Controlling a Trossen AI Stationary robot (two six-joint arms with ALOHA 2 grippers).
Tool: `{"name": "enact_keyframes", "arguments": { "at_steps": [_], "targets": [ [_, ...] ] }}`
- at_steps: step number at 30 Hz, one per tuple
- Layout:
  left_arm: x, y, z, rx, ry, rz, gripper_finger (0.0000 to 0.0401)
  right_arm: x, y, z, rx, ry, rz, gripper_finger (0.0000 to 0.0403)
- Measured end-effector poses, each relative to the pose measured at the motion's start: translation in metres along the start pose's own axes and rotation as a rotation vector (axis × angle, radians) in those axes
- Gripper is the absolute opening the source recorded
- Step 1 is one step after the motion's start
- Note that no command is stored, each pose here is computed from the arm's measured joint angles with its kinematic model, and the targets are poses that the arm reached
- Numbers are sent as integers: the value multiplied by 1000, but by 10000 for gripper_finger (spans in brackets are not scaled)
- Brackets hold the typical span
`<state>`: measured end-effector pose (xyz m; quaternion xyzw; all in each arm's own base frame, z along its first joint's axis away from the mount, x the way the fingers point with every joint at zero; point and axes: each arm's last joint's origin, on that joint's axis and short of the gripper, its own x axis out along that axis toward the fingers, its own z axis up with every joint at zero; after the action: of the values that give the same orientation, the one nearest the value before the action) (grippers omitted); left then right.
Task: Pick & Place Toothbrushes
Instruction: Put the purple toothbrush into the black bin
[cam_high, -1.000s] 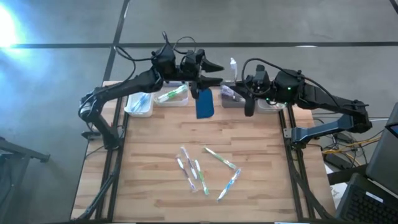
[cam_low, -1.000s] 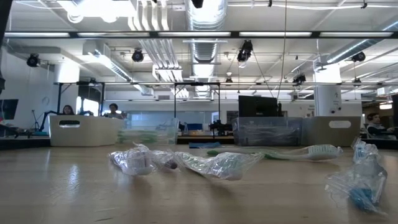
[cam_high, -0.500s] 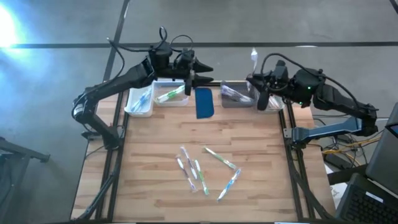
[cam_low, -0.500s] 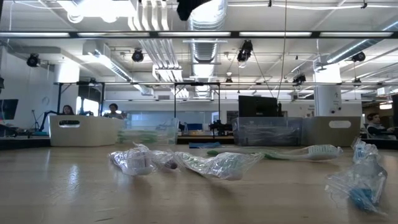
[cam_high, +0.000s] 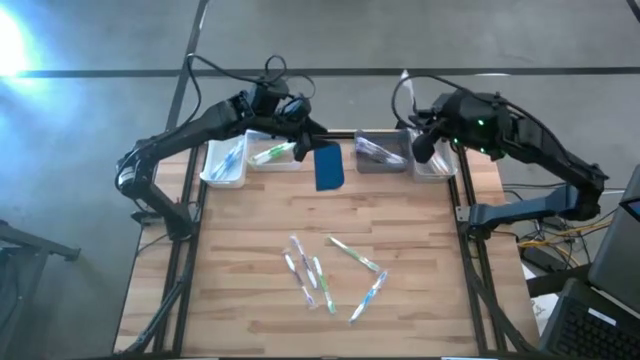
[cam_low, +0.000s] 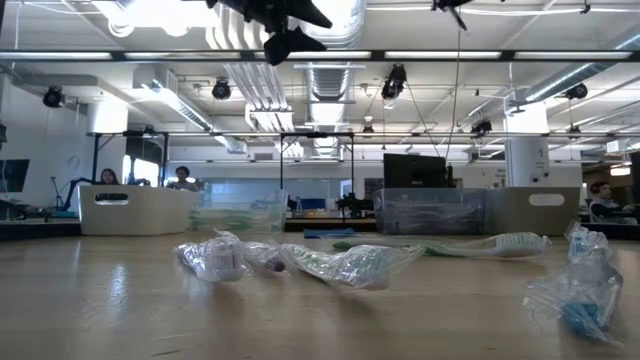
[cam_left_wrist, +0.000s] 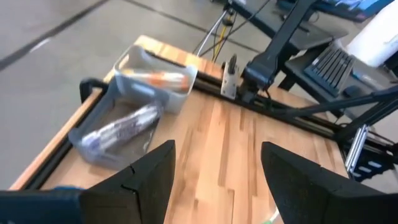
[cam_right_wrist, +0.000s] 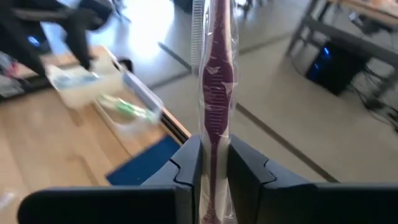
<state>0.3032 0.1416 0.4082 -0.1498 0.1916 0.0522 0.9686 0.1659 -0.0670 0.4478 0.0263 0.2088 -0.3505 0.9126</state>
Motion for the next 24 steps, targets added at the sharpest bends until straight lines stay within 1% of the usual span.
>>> {"name": "enact_keyframes", "arguments": {
  "at_steps": [3,8,12,18,24],
  "targets": [
    [0,1,-4,-13,36,14,241,8,-4,4,-11,70,-41,49],
    [1,4,-11,-35,89,91,241,27,-11,7,-36,175,-82,46],
    [4,6,-17,-67,115,103,241,48,-16,7,-86,251,-71,49],
    [12,11,-33,-148,164,113,241,86,-24,6,-127,346,2,46],
    [20,16,-53,-252,225,132,241,124,-35,-1,-177,490,-7,51]
  ]
}}
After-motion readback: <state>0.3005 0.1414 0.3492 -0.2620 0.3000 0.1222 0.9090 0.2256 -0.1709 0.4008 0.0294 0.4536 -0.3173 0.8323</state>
